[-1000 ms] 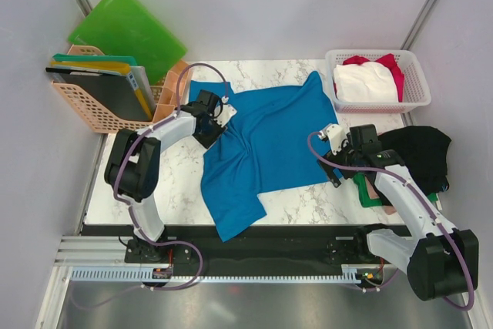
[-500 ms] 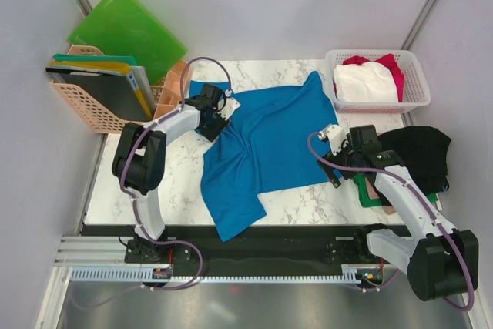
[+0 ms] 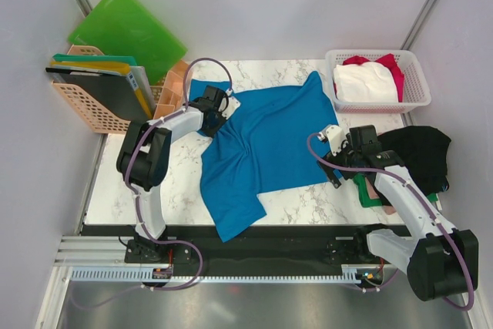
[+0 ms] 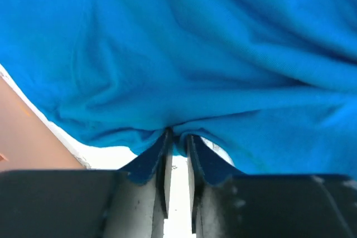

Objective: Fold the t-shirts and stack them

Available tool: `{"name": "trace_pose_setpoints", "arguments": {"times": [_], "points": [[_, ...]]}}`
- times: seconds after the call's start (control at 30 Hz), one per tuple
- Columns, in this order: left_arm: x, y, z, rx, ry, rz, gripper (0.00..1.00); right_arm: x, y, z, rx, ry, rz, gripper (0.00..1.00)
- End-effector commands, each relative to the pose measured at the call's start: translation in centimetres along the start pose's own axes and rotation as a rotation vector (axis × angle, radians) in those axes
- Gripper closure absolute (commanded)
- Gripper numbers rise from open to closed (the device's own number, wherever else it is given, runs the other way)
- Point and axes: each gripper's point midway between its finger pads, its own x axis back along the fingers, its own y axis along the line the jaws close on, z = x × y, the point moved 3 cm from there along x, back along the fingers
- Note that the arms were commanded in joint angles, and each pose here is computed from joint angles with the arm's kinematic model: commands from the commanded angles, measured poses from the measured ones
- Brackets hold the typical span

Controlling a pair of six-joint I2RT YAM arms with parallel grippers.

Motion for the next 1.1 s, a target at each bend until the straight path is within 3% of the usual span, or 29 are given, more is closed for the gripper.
{"name": "trace_pose_setpoints", "arguments": {"times": [0.0, 0.03, 0.57, 1.07], "points": [[0.6, 1.2, -1.2, 0.008, -0.063, -0.081, 0.94, -0.2, 0.1, -0.2, 0.017, -0.011, -0.017, 0.02], [0.8, 1.4, -1.2, 0.012, -0.069, -0.089, 0.98, -0.3, 0.1, -0.2, 0.019, -0.011, -0.017, 0.02], [3.7, 2.8, 3.1, -0.093, -0.008, -0.173, 0.98, -0.4, 0.2, -0.2, 0.018, -0.012, -0.025, 0.02], [3.5, 7.6, 7.2, -0.1, 0.151, -0.379, 0.98, -0.2, 0.2, -0.3, 0.022, -0.026, -0.018, 0.02]]}}
